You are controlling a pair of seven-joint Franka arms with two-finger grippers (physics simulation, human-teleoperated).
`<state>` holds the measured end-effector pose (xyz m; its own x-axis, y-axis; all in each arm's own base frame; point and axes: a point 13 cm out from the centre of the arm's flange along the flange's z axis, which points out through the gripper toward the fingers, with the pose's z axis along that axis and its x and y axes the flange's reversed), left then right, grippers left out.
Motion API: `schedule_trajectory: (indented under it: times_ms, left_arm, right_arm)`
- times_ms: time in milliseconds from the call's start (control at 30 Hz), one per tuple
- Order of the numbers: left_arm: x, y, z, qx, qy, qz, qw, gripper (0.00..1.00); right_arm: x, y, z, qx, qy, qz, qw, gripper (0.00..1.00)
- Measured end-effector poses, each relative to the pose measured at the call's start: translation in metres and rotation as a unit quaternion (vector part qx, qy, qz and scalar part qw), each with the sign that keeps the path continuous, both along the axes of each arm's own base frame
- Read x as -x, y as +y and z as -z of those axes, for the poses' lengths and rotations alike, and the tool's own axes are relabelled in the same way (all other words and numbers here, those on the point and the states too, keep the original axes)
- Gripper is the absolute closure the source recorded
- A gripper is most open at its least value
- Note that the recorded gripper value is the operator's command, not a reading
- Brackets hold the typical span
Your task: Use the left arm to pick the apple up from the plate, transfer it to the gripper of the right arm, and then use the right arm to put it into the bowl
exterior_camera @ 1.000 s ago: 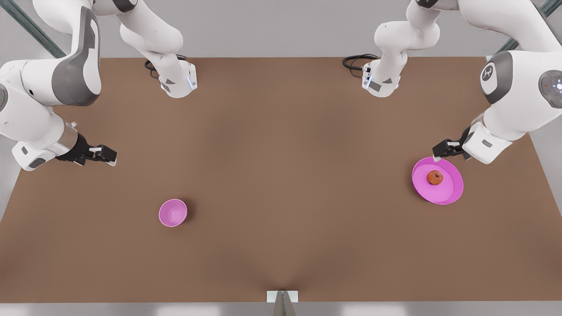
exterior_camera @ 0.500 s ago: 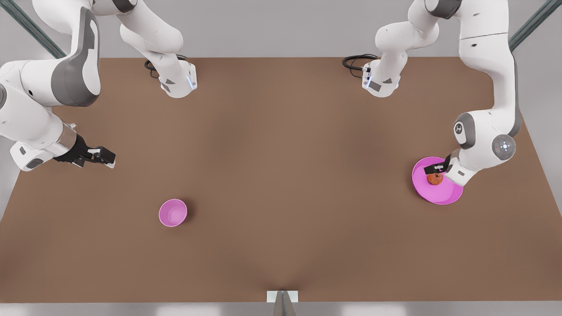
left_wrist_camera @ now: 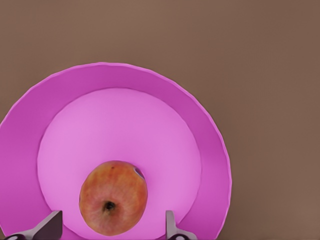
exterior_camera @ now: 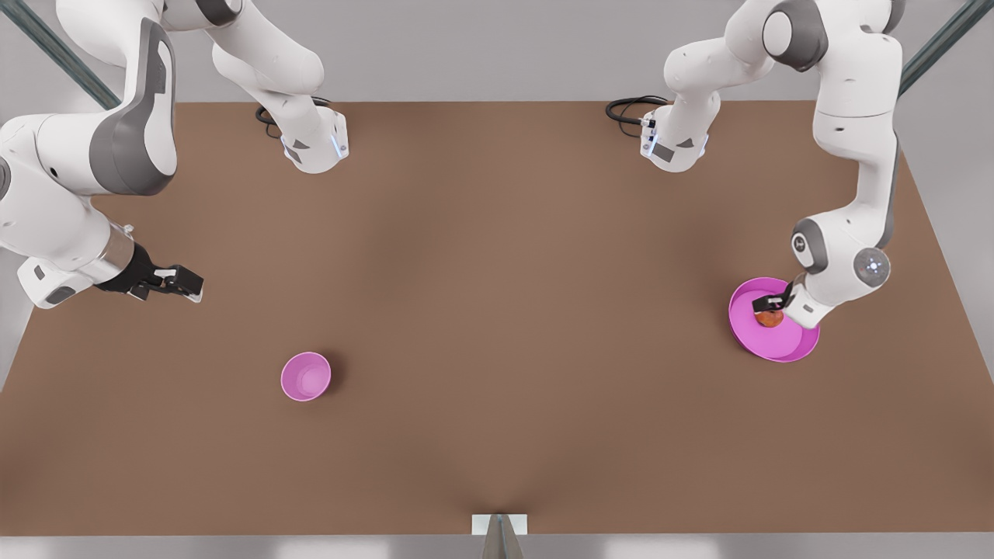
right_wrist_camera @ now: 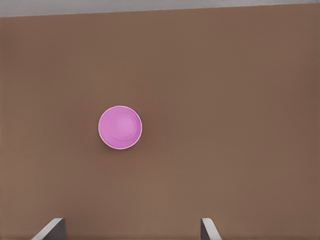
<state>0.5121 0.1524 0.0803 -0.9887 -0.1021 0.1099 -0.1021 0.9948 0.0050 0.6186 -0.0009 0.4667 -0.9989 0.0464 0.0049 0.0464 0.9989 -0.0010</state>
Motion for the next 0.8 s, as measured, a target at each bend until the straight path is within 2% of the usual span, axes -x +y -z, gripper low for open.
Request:
schedule_trajectory:
  times_ms: [200,500,567,667,800]
  left_arm:
    - [0.006,0.005,0.024,0.003,0.008,0.015,1.000,0.00]
    - [-0.002,0.008,0.030,0.002,0.001,0.035,0.999,0.00]
    - [-0.003,0.008,0.030,0.003,0.000,0.038,0.999,0.02]
    - [-0.002,0.008,0.033,0.003,0.002,0.043,0.999,0.15]
    - [-0.004,0.008,0.032,0.003,0.000,0.047,0.999,0.21]
  right_arm:
    - [0.000,0.000,0.000,0.000,0.000,0.001,1.000,0.00]
    - [0.000,-0.001,0.000,0.000,0.000,0.002,1.000,0.00]
    - [0.000,-0.001,-0.001,0.000,-0.001,0.002,1.000,0.00]
    - [-0.001,0.000,-0.001,0.001,-0.002,0.001,1.000,0.00]
    - [-0.001,0.000,-0.001,0.001,-0.002,0.001,1.000,0.00]
